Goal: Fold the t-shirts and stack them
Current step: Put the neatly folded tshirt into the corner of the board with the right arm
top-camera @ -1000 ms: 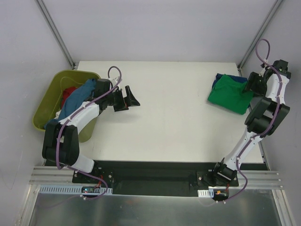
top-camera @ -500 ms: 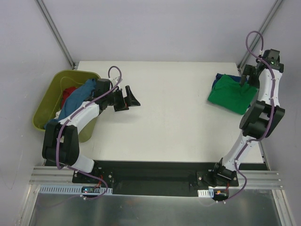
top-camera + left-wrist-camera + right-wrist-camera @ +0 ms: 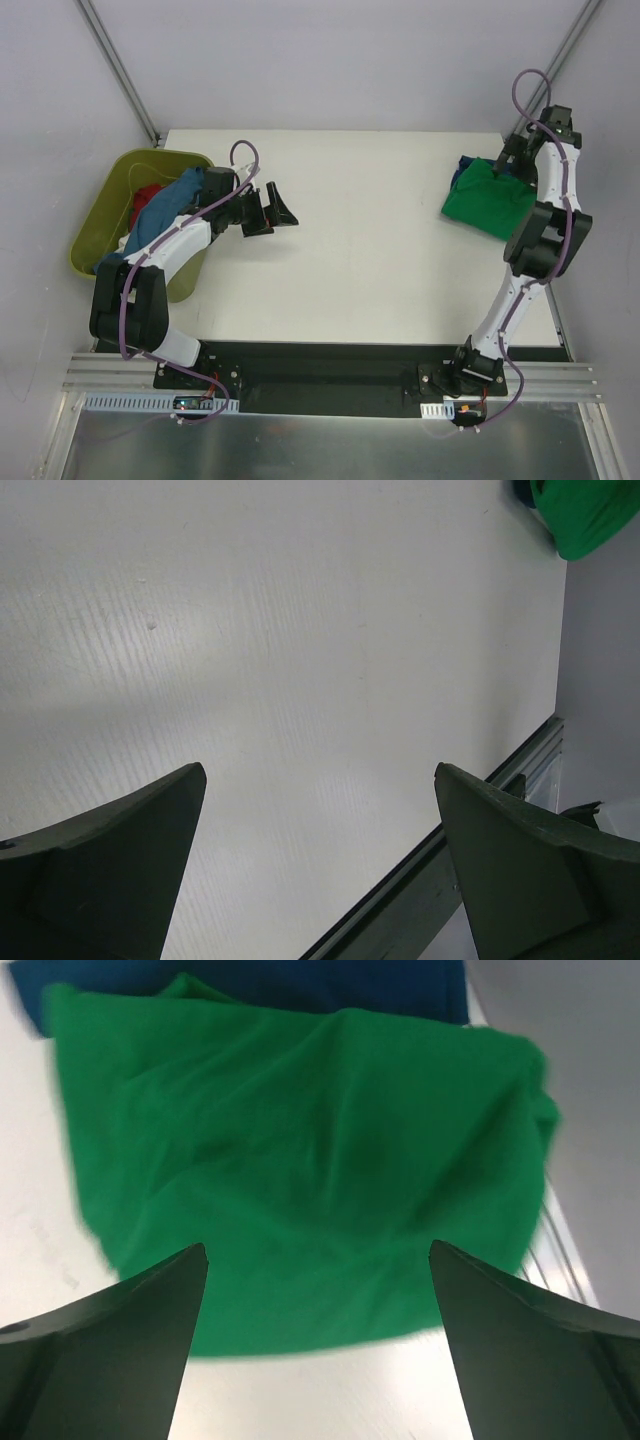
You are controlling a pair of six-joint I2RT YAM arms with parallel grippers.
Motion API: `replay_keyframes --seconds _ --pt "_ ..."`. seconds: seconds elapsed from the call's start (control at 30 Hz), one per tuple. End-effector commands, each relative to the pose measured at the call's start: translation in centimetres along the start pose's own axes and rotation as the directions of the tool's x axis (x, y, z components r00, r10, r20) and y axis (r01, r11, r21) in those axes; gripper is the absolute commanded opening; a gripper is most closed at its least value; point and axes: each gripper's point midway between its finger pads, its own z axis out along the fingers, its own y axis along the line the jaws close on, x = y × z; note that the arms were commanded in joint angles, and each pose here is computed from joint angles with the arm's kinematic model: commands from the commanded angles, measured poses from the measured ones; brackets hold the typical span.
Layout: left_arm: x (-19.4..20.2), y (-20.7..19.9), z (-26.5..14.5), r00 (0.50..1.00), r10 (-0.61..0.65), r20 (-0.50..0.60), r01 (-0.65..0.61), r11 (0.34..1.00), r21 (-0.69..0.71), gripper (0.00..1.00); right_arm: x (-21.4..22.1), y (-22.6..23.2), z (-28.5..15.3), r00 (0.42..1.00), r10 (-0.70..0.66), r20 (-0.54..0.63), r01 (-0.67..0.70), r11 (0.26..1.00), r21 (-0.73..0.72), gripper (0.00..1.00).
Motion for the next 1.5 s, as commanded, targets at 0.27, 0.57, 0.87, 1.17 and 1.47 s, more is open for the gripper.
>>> replay_keyframes --seconds 0.27,0.57,0.87,1.17,1.47 --pt "-1.1 -0.7 -0.3 0.999 0.045 0.014 -0.045 0.999 0.003 0.99 0.0 0.5 7.6 0.996 -0.009 -0.089 -0.004 0.989 -0.15 0.97" --pt "-1.2 -0.9 -0.5 0.999 0.048 0.016 -0.048 0.999 0.006 0.99 -5.9 2.3 -0.9 0.982 -0.08 0.171 0.102 0.987 -0.126 0.97" --pt "-1.5 -0.8 -0.2 0.999 0.051 0.014 -0.051 0.999 0.003 0.99 -5.2 5.2 2.3 0.983 -0.094 0.156 0.095 0.996 0.003 0.98" --pt "-1.5 -0.3 0.3 0.999 0.044 0.002 -0.044 0.999 -0.007 0.99 -7.3 10.5 6.7 0.968 -0.04 0.246 0.069 0.991 -0.113 0.85" --pt "-1.3 0.4 1.1 0.999 0.029 -0.018 -0.03 0.999 -0.016 0.99 -4.7 10.7 11.4 0.982 -0.058 0.182 0.07 0.996 -0.061 0.73"
